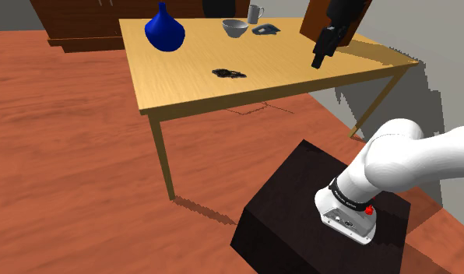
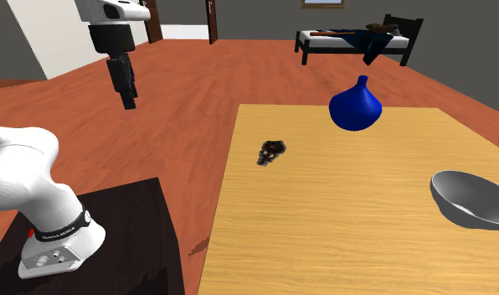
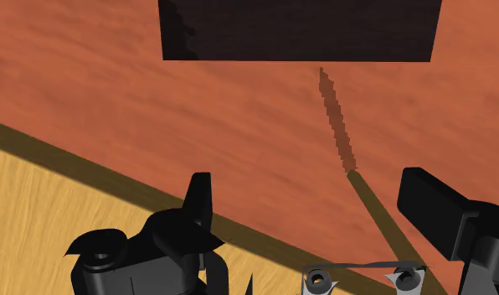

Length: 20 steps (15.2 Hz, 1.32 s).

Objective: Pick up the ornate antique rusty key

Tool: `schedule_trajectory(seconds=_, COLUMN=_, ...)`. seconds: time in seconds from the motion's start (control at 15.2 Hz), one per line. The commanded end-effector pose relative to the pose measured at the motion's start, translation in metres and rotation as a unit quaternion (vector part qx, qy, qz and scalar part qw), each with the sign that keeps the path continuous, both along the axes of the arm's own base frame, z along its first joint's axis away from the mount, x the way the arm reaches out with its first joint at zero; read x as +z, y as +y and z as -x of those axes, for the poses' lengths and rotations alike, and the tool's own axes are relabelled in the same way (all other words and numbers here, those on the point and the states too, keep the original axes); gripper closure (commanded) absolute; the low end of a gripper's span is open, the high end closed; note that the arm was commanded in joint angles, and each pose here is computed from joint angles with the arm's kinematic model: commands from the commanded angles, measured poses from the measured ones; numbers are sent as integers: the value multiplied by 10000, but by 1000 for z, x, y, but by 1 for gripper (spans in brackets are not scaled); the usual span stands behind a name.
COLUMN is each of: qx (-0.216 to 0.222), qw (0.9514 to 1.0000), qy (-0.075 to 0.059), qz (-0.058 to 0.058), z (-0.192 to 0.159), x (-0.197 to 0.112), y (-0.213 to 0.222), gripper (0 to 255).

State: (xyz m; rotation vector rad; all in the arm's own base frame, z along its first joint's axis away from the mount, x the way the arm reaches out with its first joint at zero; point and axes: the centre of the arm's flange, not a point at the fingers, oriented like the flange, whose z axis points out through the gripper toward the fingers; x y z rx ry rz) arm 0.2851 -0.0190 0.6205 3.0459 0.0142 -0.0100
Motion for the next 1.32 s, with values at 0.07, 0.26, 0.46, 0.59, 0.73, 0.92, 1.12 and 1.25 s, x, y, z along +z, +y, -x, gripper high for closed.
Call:
schedule_trajectory(seconds=0.07, qx=93, qw=10000, qy=0, qz=-29, z=-10, x=-5, y=-7, gripper=0)
schedule_trajectory(seconds=0.26, qx=370, qw=9992, qy=1, qz=-117, z=-41, x=-22, y=-26, gripper=0)
schedule_trajectory(seconds=0.46, qx=648, qw=9977, qy=1, qz=-205, z=-73, x=-39, y=-43, gripper=0)
schedule_trajectory(seconds=0.59, qx=833, qw=9962, qy=1, qz=-264, z=-95, x=-51, y=-54, gripper=0)
schedule_trajectory(seconds=0.73, qx=1017, qw=9943, qy=2, qz=-322, z=-117, x=-62, y=-63, gripper=0)
schedule_trajectory(seconds=0.92, qx=1293, qw=9908, qy=2, qz=-409, z=-151, x=-80, y=-75, gripper=0)
schedule_trajectory(seconds=1.12, qx=1568, qw=9864, qy=3, qz=-496, z=-186, x=-98, y=-86, gripper=0)
schedule_trajectory(seconds=1.25, qx=1750, qw=9830, qy=3, qz=-554, z=-209, x=-110, y=-91, gripper=0)
